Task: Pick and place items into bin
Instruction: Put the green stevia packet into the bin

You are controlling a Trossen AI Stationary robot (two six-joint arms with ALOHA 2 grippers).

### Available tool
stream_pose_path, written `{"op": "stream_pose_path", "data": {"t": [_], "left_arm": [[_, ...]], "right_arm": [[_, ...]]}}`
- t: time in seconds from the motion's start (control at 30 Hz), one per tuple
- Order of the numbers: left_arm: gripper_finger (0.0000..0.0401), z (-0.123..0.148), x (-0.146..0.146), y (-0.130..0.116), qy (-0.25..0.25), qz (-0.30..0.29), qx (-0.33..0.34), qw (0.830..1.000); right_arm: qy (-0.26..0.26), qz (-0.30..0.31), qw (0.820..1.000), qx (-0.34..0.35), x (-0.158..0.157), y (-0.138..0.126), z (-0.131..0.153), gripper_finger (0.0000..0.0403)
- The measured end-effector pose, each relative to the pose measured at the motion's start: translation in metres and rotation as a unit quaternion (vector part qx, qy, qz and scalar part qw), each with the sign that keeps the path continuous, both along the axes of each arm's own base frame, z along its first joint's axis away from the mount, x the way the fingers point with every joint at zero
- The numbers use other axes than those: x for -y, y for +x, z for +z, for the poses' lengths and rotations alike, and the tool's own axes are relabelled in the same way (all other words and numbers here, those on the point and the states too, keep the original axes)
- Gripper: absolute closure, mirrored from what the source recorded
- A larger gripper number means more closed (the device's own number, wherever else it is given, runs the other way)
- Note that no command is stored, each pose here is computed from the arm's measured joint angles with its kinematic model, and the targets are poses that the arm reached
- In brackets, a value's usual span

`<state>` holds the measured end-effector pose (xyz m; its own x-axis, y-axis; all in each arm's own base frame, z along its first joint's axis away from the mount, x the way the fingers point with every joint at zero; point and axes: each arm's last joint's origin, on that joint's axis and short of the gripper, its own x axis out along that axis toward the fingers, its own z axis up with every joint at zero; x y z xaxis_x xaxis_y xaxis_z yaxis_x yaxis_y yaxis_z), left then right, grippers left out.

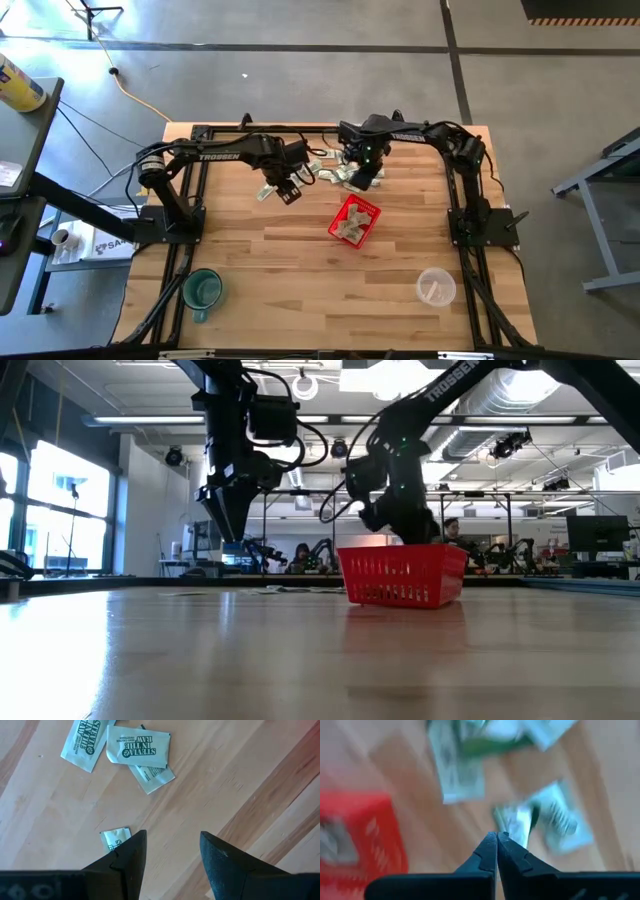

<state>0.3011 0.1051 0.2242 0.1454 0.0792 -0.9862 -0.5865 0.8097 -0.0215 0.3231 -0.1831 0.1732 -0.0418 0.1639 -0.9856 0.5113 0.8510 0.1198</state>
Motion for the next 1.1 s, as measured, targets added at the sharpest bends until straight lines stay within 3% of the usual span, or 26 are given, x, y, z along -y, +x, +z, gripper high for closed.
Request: {"op": "stream_pose_path", "data": {"t": [0.2, 0.47, 0.63, 0.8, 1.1], "left_arm": [[0.0183, 0.0, 0.0, 0.001, 0.003, 0.0, 0.007, 1.0], [0.0183, 0.0, -0.001, 0.002, 0.003, 0.0, 0.009, 1.0], [0.0183, 0.0, -0.001, 0.002, 0.004, -0.004, 0.008, 1.0], [0.0183, 0.0, -0.001, 0.002, 0.004, -0.004, 0.008, 1.0], [0.0183, 0.0, -0.001, 0.001, 0.004, -0.004, 0.007, 1.0]], "right_arm": [[-0.053, 0.05, 0.996, -0.058, -0.011, -0.001, 0.002, 0.036], [-0.065, 0.029, 0.997, -0.037, -0.008, 0.004, 0.0, 0.0233], [-0.062, 0.017, 0.997, -0.045, -0.006, 0.006, -0.009, 0.0195], [-0.039, -0.003, 0.998, -0.057, -0.009, 0.007, -0.018, 0.0201], [-0.05, -0.019, 0.997, -0.054, -0.006, 0.008, -0.019, 0.0285]]}}
